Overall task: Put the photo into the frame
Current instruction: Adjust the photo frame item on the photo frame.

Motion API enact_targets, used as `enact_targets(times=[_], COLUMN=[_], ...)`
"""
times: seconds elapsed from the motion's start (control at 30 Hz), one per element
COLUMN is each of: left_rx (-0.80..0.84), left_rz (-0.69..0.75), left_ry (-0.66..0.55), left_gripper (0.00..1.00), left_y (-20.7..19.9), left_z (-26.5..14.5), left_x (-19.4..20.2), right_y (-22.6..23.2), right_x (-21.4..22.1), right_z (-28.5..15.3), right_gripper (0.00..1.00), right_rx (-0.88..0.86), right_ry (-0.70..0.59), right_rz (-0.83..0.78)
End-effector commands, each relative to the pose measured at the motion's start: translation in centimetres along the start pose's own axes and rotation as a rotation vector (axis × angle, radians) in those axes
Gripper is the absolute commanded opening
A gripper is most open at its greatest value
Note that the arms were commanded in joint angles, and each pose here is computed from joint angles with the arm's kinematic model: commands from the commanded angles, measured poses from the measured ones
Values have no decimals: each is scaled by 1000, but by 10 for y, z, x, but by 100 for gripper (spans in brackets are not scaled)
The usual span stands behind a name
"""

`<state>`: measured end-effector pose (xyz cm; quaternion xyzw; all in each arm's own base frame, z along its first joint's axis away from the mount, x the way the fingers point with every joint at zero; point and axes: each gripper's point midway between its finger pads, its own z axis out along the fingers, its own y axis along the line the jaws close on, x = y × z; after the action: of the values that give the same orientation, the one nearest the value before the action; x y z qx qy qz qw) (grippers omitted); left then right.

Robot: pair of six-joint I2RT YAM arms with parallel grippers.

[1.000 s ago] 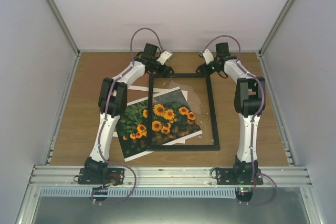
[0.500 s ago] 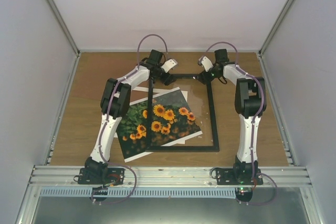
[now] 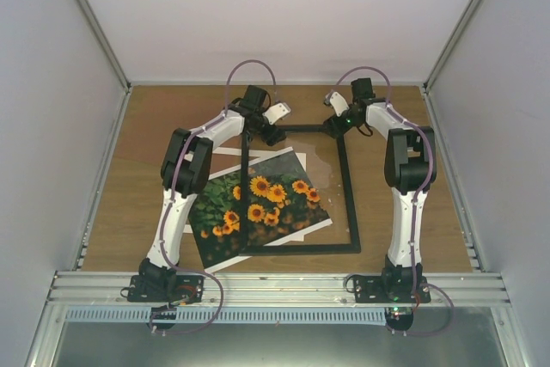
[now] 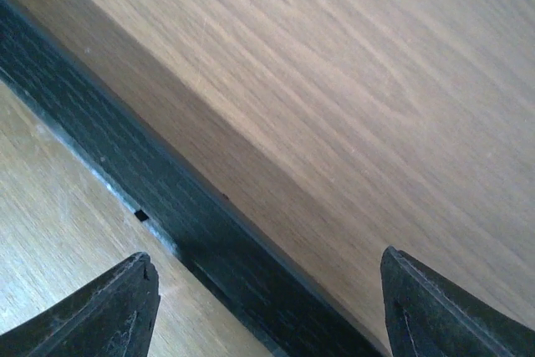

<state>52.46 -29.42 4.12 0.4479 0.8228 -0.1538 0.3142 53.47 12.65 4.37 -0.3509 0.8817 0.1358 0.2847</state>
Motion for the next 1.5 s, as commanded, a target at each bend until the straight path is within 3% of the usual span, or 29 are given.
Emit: enact_targets(times=[0.0, 0.1, 0.2, 0.47, 1.03, 1.33, 1.47], left_rx=[114, 167, 157, 40, -40, -49, -31], left_rz=[-70, -121, -217, -299, -283, -240, -221], left_ry=[12, -128, -170, -132, 86, 84, 34], left_gripper=[80, 80, 78, 77, 72, 72, 76], left_y=[-15, -7, 15, 56, 46, 49, 52], left_z=[-14, -48, -64, -78, -59, -28, -48], left_x=[4, -35, -43, -10, 70, 55, 35], right_y=[9, 13, 14, 13, 16, 2, 2], right_x=[-29, -30, -32, -24, -21, -17, -24], right_z=[-12, -13, -15, -8, -6, -4, -8], right_gripper=[73, 73, 73, 72, 73, 73, 72], right_rx=[-22, -50, -62, -47, -47, -2, -6], right_ry=[-57, -61, -68, -47, -39, -28, -46], right_rz=[-1, 7, 17, 12, 5, 31, 28])
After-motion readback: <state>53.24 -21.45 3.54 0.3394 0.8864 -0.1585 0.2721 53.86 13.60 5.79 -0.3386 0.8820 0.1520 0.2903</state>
